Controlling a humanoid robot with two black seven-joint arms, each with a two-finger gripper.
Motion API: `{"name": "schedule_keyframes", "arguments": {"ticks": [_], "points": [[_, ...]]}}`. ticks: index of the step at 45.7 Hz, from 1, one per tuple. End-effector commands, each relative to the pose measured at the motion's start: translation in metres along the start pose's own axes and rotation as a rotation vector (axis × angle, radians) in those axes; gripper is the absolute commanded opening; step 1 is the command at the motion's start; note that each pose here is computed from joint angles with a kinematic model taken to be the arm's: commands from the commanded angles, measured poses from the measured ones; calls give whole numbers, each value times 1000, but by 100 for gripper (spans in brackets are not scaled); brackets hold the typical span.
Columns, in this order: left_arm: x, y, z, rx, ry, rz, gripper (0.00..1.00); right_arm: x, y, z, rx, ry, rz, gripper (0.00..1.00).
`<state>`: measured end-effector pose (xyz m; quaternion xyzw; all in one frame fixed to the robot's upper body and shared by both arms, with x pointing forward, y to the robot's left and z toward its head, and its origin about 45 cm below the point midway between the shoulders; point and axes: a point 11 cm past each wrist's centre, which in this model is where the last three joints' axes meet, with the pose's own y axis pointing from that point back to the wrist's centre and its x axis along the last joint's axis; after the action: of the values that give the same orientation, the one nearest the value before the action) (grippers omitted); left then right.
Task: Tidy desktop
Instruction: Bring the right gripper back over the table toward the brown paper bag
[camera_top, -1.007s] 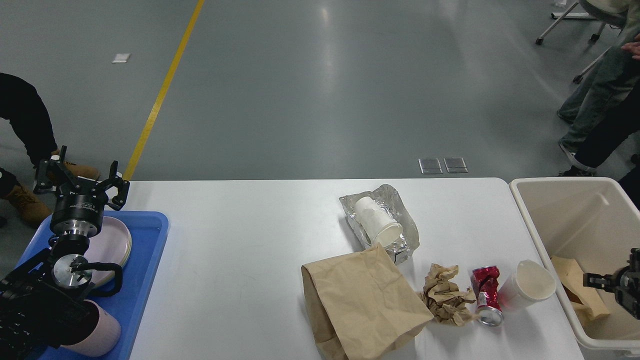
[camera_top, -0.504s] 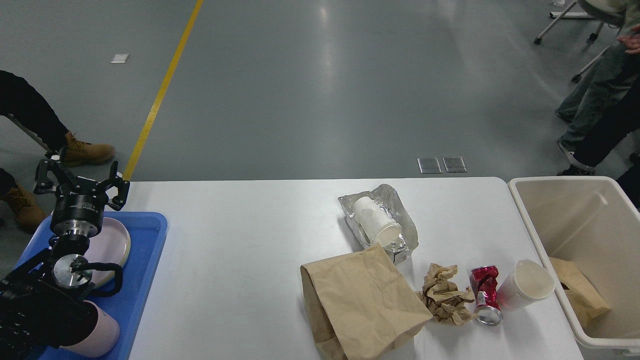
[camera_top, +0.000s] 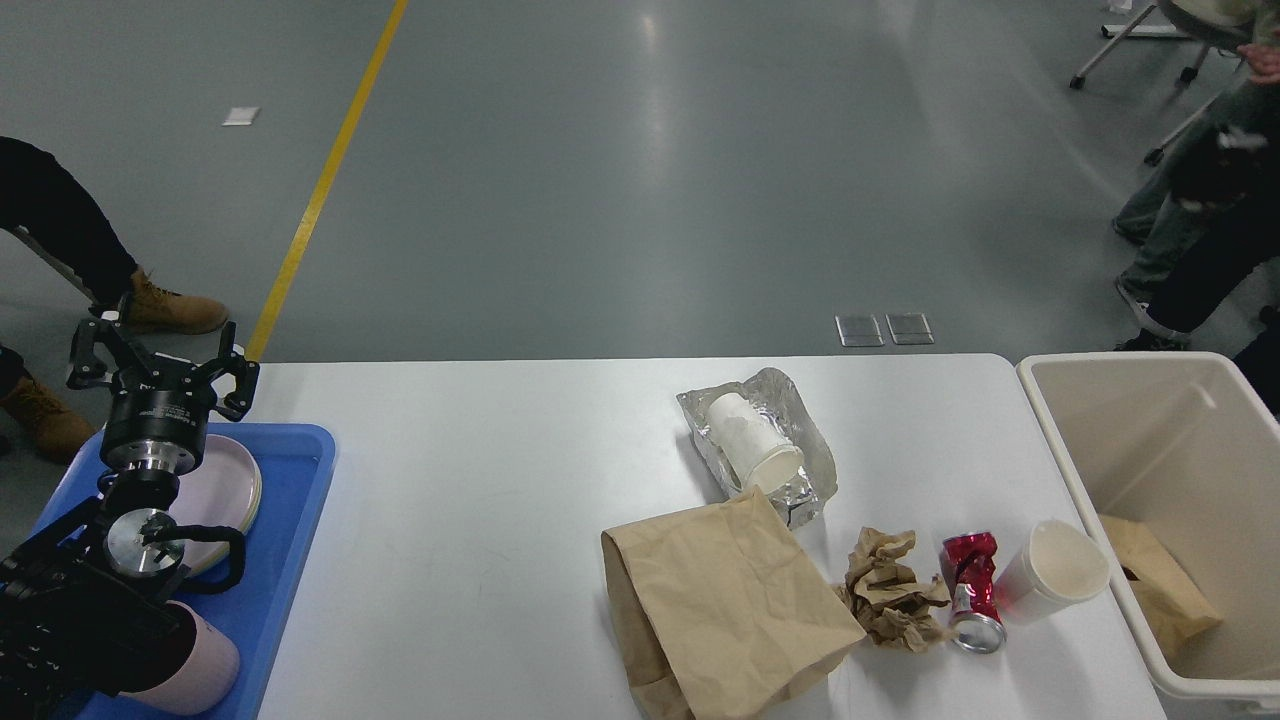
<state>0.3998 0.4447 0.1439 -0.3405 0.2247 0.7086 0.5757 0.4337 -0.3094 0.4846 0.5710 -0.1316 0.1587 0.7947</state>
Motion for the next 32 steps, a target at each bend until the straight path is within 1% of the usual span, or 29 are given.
{"name": "schedule_keyframes", "arguments": {"ticks": [1,5,11,14,20,24,28,32], "points": [[0,0,0,0,0,0,96,-7,29,-53,93,108,7,100],[0,0,0,0,0,0,96,-14,36,-80,163,160,-1,100],[0,0,0,2,1,-1,96,-14,38,-86,176,170,5,100],[0,0,0,0,1,-1,96,-15,35,-82,177,160,-2,100],[0,0,0,0,0,0,96,-22,17,-64,153,124,-46,100],[0,0,0,0,1,-1,96,-23,13,-46,165,75,-47,100],[0,0,0,0,0,0,96,-27,10,-40,175,56,-59,100],[0,0,0,0,0,0,96,-44,-3,-39,178,63,-120,100]]}}
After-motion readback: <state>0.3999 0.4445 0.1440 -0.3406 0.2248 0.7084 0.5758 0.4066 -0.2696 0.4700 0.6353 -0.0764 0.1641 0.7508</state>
